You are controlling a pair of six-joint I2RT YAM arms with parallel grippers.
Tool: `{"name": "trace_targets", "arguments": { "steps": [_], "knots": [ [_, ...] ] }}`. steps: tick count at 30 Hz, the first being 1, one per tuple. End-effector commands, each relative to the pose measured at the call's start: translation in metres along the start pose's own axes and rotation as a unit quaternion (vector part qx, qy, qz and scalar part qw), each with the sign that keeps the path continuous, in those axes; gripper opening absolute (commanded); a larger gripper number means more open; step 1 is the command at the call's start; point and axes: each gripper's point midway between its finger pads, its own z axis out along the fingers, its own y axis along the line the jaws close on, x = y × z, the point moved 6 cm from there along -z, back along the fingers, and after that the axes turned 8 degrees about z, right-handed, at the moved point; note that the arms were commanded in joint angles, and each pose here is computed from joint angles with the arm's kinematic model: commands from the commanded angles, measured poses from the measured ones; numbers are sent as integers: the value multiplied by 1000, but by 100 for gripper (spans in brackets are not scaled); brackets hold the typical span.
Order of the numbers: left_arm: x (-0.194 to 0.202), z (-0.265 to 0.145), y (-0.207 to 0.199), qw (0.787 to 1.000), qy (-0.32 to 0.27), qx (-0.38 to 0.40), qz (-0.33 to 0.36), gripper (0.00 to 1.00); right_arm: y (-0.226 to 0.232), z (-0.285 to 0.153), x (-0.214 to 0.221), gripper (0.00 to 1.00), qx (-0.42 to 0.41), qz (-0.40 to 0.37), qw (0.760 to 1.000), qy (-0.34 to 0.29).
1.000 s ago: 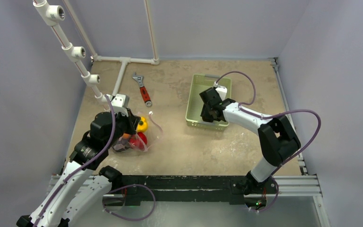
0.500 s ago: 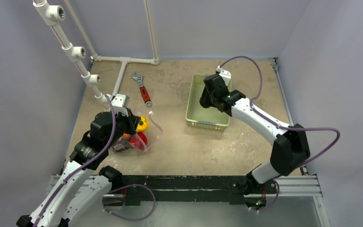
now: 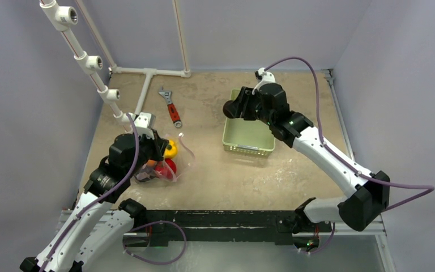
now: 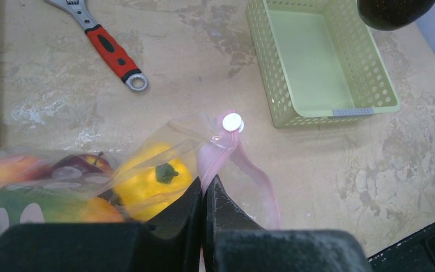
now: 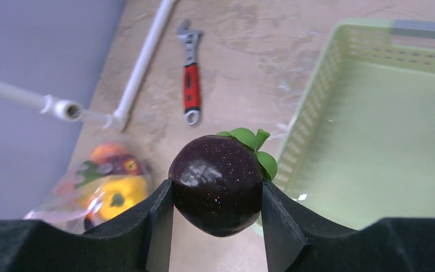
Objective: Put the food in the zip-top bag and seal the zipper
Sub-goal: Place the fake fruit in the zipper food storage bag.
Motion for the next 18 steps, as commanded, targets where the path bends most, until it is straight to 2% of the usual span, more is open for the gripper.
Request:
{"name": "trace_targets", "arguments": {
  "steps": [1, 10, 18],
  "knots": [
    [-7, 1, 0, 1000, -18, -1, -3, 0, 40, -16, 4, 3, -121, -32, 992, 9],
    [-8, 1, 0, 1000, -20, 0, -3, 0, 96, -29, 62, 2, -224, -85, 968, 77],
    [-8, 1, 0, 1000, -19, -1, -3, 0, 120, -27, 105, 1, -249, -114, 954, 123]
  ]
}}
